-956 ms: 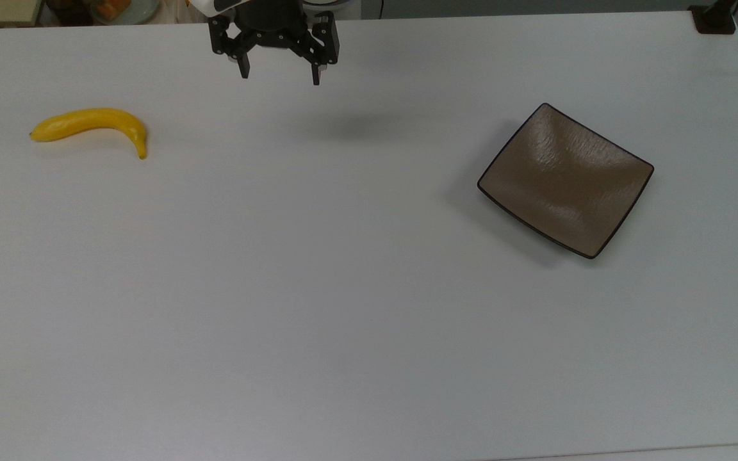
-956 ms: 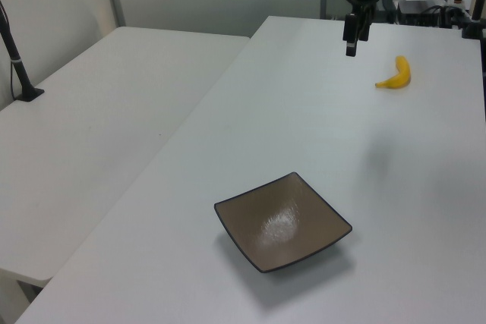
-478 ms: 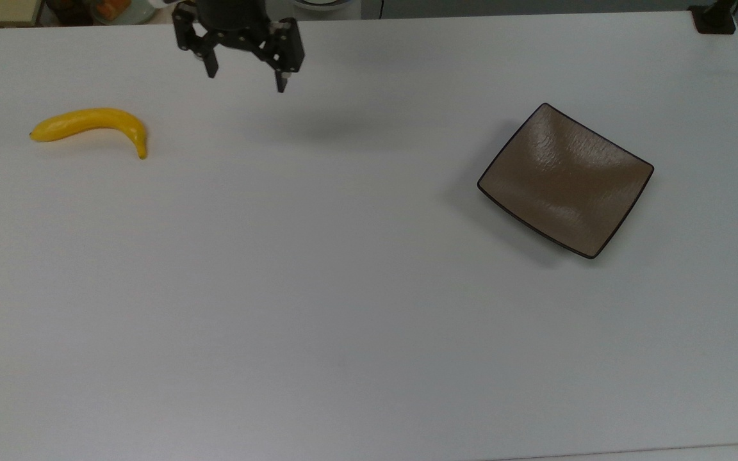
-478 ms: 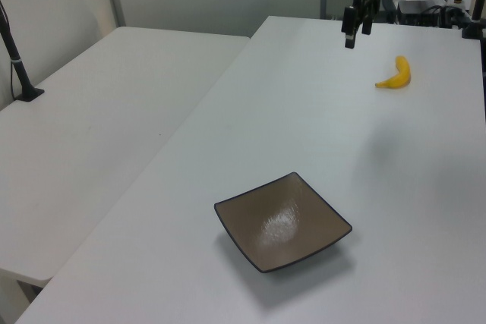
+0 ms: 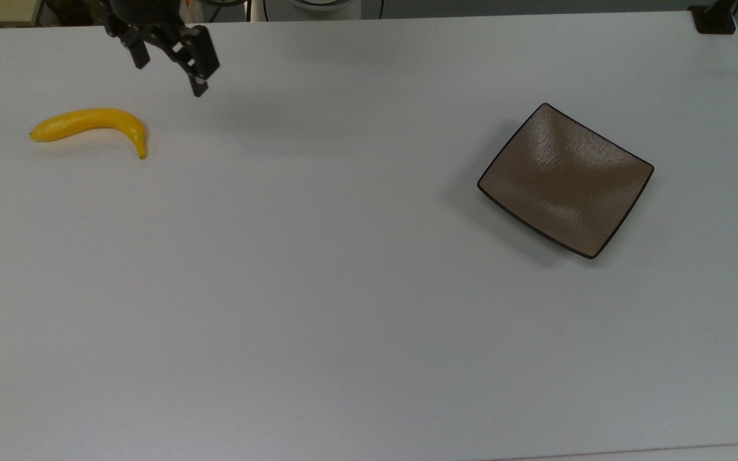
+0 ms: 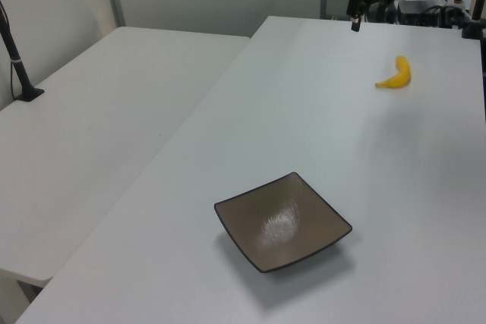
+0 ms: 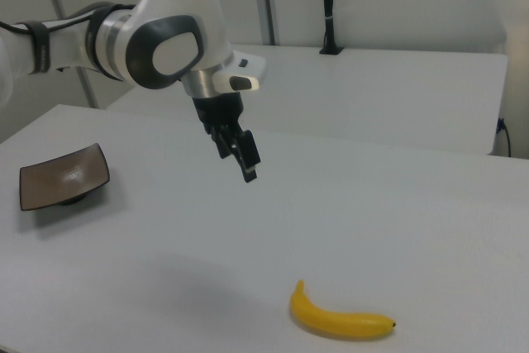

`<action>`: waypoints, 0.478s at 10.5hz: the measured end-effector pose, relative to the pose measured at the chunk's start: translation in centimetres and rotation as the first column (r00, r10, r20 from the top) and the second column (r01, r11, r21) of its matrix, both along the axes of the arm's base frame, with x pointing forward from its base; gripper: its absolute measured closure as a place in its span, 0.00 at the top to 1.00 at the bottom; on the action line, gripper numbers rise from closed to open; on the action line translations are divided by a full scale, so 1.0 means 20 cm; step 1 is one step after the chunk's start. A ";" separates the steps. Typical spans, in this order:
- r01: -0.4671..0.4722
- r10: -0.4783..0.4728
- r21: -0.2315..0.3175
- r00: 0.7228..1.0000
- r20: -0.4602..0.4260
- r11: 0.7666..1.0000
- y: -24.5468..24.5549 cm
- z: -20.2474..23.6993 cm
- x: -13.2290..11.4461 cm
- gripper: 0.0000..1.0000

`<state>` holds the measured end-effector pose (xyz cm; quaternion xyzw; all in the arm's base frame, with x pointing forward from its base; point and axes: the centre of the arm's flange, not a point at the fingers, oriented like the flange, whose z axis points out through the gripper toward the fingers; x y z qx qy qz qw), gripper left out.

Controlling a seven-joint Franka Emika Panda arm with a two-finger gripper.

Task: Bananas placed on a ceramic plate
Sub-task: 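Move the open gripper over toward the yellow banana, then lower the gripper onto the banana's middle and close it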

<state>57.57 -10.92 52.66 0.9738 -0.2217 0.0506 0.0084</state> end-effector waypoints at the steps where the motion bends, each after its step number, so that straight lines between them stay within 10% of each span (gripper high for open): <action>1: 0.051 -0.051 -0.011 0.999 -0.014 0.999 -0.09 -0.03 -0.02 1.00; 5: 0.237 -0.239 -0.032 0.969 -0.069 0.971 -0.48 -0.24 -0.13 1.00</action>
